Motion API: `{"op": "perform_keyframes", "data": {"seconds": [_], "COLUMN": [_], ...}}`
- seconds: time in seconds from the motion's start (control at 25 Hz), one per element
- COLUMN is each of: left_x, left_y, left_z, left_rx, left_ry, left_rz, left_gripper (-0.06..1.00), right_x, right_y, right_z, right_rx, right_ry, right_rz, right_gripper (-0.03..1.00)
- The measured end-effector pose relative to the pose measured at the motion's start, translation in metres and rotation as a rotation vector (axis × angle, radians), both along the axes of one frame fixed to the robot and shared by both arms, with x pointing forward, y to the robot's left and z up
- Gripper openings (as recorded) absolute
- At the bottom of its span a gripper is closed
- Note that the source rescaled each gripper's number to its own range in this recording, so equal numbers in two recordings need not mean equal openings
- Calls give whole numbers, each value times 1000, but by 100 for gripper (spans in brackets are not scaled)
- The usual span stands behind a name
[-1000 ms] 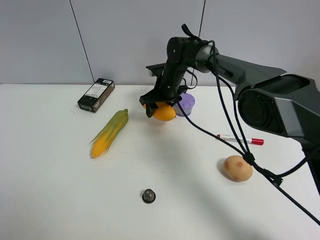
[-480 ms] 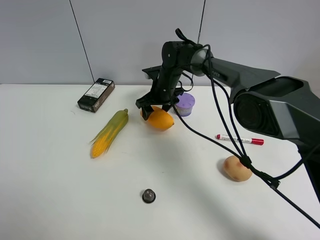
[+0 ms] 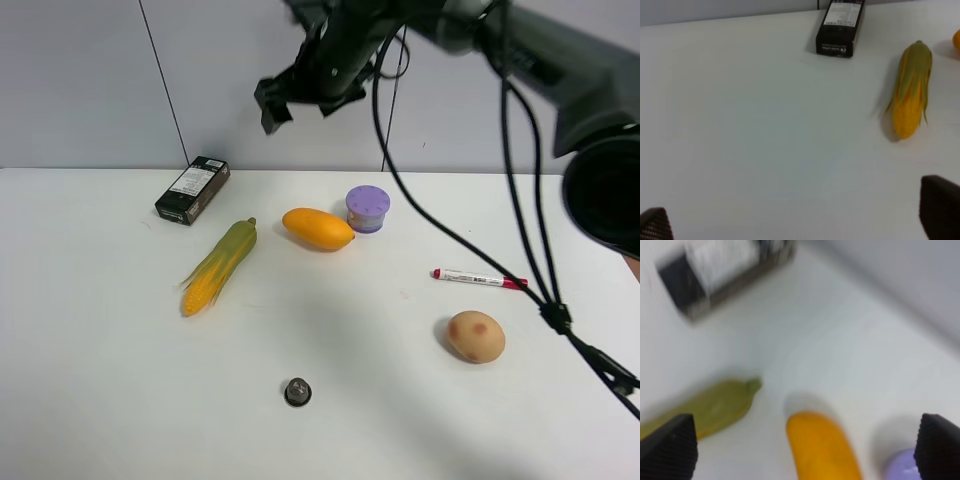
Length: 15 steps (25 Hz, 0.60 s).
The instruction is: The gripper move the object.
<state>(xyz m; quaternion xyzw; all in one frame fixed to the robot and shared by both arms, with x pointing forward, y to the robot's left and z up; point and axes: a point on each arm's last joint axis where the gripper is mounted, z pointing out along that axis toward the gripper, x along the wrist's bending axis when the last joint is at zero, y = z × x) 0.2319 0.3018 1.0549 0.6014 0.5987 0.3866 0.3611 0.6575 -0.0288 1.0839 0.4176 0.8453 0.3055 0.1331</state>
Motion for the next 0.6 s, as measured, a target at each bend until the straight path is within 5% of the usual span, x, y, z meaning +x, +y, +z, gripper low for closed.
{"op": "perform_keyframes", "data": {"seconds": [0.32, 0.6], "left_x": [0, 0], "left_y": [0, 0], "left_z": [0, 0], "left_rx": [0, 0], "left_ry": [0, 0], "left_rz": [0, 0], "left_gripper": [100, 100], "right_x": [-63, -140], "right_y": [-99, -188], "right_z": [159, 242], "right_rx": [-7, -53], "right_ry": [-323, -518], "right_rz": [-196, -407], "right_gripper": [59, 59]}}
